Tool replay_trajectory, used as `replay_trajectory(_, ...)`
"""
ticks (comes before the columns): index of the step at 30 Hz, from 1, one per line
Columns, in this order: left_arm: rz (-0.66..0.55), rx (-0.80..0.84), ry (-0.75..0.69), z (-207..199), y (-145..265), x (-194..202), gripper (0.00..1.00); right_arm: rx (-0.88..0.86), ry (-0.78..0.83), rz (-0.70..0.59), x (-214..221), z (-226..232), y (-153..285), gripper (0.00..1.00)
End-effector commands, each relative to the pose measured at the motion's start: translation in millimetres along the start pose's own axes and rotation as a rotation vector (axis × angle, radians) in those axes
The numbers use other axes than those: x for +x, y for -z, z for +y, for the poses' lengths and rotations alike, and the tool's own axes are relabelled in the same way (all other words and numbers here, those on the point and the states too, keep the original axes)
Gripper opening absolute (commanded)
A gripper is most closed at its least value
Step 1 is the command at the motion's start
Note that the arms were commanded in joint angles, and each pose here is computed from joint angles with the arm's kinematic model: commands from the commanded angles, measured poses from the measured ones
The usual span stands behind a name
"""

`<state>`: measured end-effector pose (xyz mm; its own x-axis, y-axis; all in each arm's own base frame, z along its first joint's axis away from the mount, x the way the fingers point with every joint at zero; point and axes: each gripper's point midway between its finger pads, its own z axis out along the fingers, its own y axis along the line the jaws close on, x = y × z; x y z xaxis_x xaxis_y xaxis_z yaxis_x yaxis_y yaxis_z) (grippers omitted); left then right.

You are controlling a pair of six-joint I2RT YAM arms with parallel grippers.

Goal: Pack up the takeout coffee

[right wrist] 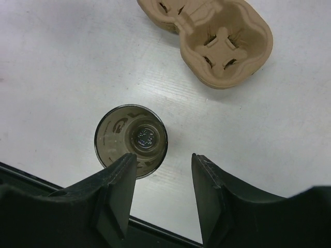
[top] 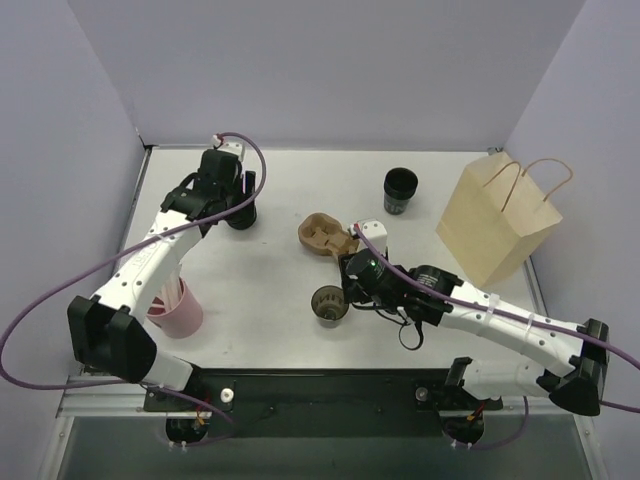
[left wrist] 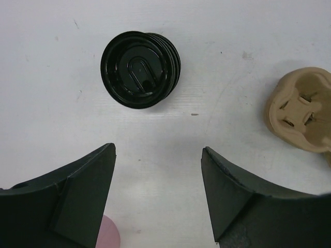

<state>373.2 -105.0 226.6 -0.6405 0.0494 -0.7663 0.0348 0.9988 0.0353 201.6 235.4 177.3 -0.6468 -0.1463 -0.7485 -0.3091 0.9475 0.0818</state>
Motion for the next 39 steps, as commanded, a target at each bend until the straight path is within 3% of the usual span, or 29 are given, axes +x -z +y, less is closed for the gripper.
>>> replay_trajectory(1, -0.061, 0.044, 0.004, -11.3, -29.4, -34.8, 0.76, -0.006, 0.063, -0.036, -6.2, -6.2, 19.7, 0.47)
replay_trajectory(9, -0.008, 0.014, 0.05, -7.8, -90.1, -35.8, 0.71, 0.007, 0.101, -0.061, -10.5, -7.4, 22.7, 0.47)
replay_trajectory(18, 0.018, -0.013, 0.042, -6.9, -123.4, -26.7, 0.62, 0.024, 0.135, -0.05, -5.2, -8.1, 18.6, 0.47)
replay_trajectory(34, 0.037, -0.027, 0.017, -0.5, -129.1, -19.2, 0.29, 0.038, 0.151, -0.052, -6.9, -8.5, 16.3, 0.47)
replay_trajectory(39, 0.02, -0.027, 0.019, -0.4, -122.4, -27.7, 0.28, 0.035, 0.15, -0.052, -7.4, -7.5, 16.5, 0.47)
